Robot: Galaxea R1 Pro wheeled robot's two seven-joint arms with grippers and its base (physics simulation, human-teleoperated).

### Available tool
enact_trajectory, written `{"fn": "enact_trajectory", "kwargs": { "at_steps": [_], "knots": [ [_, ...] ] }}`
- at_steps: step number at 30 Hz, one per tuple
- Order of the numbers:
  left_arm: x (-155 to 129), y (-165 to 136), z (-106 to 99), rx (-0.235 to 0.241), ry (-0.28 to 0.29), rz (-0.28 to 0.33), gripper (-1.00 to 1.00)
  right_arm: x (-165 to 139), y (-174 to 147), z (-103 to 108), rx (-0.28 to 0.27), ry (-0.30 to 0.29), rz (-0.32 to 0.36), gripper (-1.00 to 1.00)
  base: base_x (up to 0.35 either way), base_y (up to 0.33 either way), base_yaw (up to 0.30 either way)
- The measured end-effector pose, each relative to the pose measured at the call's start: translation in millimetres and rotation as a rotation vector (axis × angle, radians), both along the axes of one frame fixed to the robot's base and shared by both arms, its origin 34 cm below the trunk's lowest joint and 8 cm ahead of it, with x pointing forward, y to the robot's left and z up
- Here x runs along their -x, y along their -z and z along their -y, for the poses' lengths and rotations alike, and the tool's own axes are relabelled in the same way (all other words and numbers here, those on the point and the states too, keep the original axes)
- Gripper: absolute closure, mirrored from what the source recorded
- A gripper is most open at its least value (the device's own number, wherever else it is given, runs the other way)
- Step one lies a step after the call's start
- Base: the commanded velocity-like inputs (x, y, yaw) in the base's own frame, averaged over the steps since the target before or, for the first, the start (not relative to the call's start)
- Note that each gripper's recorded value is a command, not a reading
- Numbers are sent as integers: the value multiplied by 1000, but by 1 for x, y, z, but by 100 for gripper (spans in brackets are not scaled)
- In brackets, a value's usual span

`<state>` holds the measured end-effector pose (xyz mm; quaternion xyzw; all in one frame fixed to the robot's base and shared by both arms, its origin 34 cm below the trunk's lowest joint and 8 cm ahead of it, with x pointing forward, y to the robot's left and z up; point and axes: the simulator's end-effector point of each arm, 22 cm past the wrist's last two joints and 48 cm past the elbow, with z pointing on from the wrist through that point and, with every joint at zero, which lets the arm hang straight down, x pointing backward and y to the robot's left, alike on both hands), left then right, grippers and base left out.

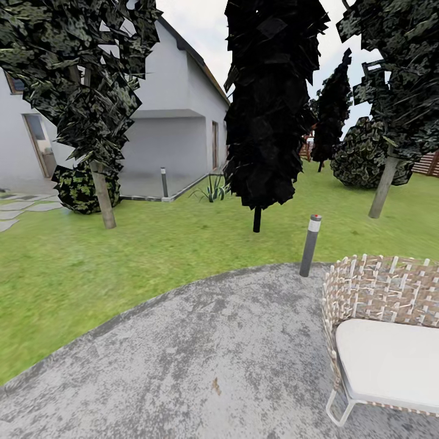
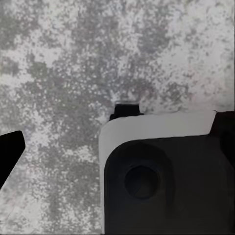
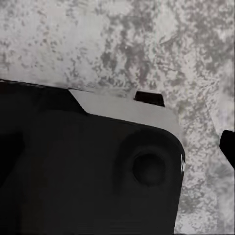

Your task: In the garden, pick up the pesticide atomizer on the floor and spray pesticide onto both trees until each tree trunk is fully covered.

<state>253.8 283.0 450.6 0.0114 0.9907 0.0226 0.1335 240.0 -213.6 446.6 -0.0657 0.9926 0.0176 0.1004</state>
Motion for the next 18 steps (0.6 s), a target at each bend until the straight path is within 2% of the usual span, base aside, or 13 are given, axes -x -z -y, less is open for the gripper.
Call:
{"fn": "enact_trajectory", "kwargs": {
  "at_steps": [1,2,3,6,9,14,17,18],
  "knots": [
    [-86,-18,0,1,0,129,-100,-72,-18,-2,1,-18,145,-100,0,0,0],
    [-120,-27,1,6,-2,178,-100,-179,-63,-11,-5,-22,366,-100,0,0,0],
    [-125,-29,0,7,-7,187,-100,-218,-86,-15,-10,-20,450,-100,0,0,0],
    [-160,-41,-9,5,-68,239,-100,-250,-104,-44,-50,-20,515,-100,0,0,0],
    [-183,-50,-15,11,-127,272,-100,-262,-113,-55,-66,-25,546,-100,0,0,0],
    [-193,-54,-17,15,-158,295,-100,-270,-119,-57,-73,-28,586,-100,23,2,36],
    [-190,-53,-19,13,-162,292,-100,-269,-118,-58,-74,-31,586,-100,199,62,147],
    [-188,-52,-22,12,-179,290,-100,-269,-118,-58,-74,-32,585,-100,266,102,170]
  ]
}}
